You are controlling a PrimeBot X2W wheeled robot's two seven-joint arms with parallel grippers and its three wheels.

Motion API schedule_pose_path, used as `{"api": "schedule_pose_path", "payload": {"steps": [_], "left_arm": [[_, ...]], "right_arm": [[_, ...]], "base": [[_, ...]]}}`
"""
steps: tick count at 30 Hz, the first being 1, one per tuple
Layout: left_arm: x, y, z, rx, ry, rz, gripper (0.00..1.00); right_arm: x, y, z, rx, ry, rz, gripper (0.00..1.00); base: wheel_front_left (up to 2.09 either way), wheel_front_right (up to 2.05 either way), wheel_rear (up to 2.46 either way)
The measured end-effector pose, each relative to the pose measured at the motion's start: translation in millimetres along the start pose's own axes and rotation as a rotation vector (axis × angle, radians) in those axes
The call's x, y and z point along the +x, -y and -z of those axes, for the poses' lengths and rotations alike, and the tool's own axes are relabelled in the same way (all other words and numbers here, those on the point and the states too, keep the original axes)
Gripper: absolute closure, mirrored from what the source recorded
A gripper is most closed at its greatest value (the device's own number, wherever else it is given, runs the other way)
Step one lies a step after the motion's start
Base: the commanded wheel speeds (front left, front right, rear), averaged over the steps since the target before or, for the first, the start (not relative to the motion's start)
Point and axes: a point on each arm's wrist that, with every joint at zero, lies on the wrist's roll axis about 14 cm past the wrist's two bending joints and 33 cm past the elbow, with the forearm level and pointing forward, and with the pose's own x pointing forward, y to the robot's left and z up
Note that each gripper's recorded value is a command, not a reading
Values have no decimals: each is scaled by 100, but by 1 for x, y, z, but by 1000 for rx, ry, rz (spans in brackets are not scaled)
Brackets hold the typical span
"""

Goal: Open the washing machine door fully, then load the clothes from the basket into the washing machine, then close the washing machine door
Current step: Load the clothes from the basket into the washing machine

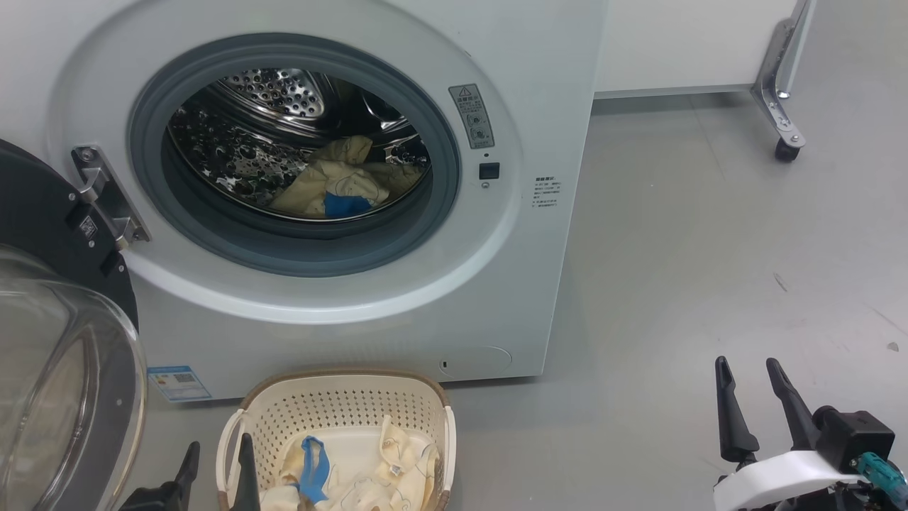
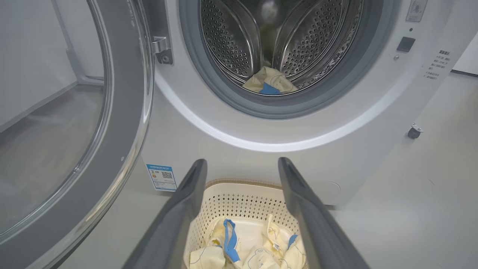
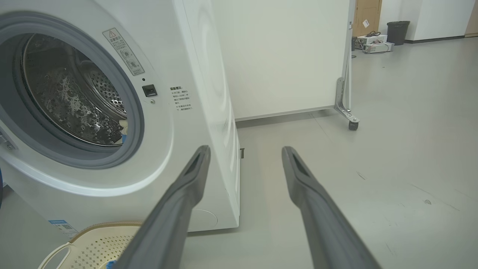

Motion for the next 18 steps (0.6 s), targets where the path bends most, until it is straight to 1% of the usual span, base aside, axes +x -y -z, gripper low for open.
{"api": "schedule_pose_path", "payload": {"steps": [9, 18], "left_arm": [[-3, -2, 5, -2, -13, -15, 0], [5, 3, 18, -3, -56, 4, 0]], "right_arm": [[0, -3, 6, 7, -19, -6, 0], [4, -3, 16, 16, -51, -1, 0]], "base": [[0, 0, 0], [0, 0, 0]]}}
